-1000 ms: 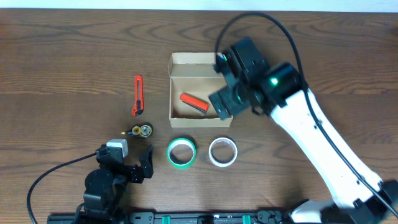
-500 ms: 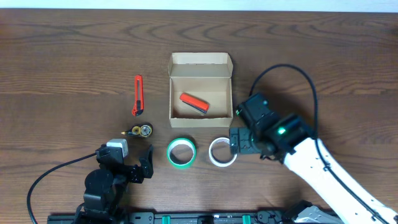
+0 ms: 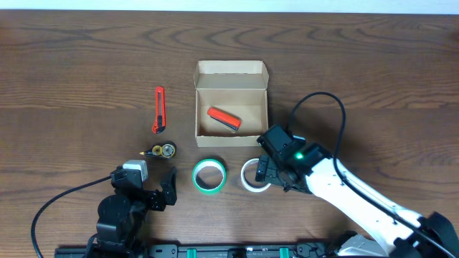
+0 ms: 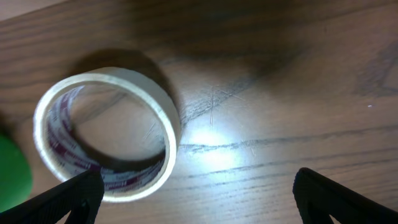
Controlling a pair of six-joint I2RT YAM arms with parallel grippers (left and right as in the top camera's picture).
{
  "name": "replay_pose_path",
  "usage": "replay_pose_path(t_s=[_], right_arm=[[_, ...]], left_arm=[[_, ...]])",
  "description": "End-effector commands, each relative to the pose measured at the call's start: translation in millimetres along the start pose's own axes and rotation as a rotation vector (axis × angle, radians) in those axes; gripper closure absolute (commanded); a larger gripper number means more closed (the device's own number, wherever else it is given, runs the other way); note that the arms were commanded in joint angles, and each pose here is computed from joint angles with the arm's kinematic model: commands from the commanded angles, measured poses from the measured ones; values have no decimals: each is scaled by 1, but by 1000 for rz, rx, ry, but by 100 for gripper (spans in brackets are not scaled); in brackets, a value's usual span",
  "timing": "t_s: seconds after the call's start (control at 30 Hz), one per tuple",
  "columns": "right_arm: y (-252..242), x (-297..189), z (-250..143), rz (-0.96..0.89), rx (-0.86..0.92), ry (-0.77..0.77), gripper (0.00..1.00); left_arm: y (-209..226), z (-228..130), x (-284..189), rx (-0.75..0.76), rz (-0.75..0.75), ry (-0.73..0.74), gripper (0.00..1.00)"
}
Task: Pack container
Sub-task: 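Move the right gripper to the white tape roll and grasp its rim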
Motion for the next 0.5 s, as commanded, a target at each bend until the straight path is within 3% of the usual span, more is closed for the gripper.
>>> replay_pose_path(t_s=[0.0,0.3,0.43,0.47], right_arm=[[1,13,-3,-37,37,31,1],[5,37,-3,-89,54,95,16],[6,41,-2,-92,55,97,39],[7,41,-2,-91,54,95,50]], left_arm=[[1,-3,2,7,2,4,5],[1,-3,2,7,2,4,5],[1,-3,2,7,2,4,5],[1,-3,2,7,2,4,4]])
Point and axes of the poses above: each gripper's point midway between its finger pads, its own x axis out along the fingers, its own y axis along the line the jaws close on, z = x × y, the point moved 10 cm from there along -x, back along the fingers, and after that the axes turned 5 degrees about -x, right-handed, at the moved point
